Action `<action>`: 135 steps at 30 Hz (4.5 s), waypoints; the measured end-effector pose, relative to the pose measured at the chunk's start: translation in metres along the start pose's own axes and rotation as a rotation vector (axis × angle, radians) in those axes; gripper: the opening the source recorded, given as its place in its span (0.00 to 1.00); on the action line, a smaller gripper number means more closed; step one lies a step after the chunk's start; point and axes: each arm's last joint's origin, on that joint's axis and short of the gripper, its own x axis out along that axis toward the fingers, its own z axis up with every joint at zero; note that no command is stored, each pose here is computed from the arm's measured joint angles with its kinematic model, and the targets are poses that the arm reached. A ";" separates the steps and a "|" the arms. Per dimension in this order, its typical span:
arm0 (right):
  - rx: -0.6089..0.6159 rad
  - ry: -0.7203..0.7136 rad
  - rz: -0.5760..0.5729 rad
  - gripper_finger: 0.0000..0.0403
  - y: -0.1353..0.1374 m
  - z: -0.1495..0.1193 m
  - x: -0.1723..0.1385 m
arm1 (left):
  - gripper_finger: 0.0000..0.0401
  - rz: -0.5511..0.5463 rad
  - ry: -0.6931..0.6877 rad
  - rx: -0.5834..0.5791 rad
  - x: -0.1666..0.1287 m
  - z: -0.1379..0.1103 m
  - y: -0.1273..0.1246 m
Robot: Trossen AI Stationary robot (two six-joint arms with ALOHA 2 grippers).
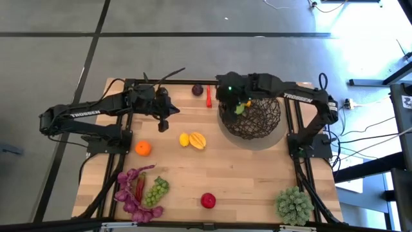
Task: Build produce basket
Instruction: Put the starfruit into the black wire basket
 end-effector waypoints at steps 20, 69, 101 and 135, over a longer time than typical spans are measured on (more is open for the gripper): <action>0.152 -0.043 0.305 0.28 0.092 0.014 -0.008 | 0.00 -0.210 0.046 -0.022 -0.003 -0.004 -0.018; 0.108 -0.031 0.305 0.28 0.109 0.011 -0.010 | 0.26 -0.413 0.204 0.598 0.116 -0.044 -0.050; 0.110 -0.031 0.305 0.28 0.109 0.011 -0.011 | 0.22 -0.392 0.242 0.721 0.154 -0.066 -0.058; 0.334 0.042 0.064 0.28 0.100 0.002 -0.009 | 0.00 0.096 0.280 0.697 0.072 0.013 -0.054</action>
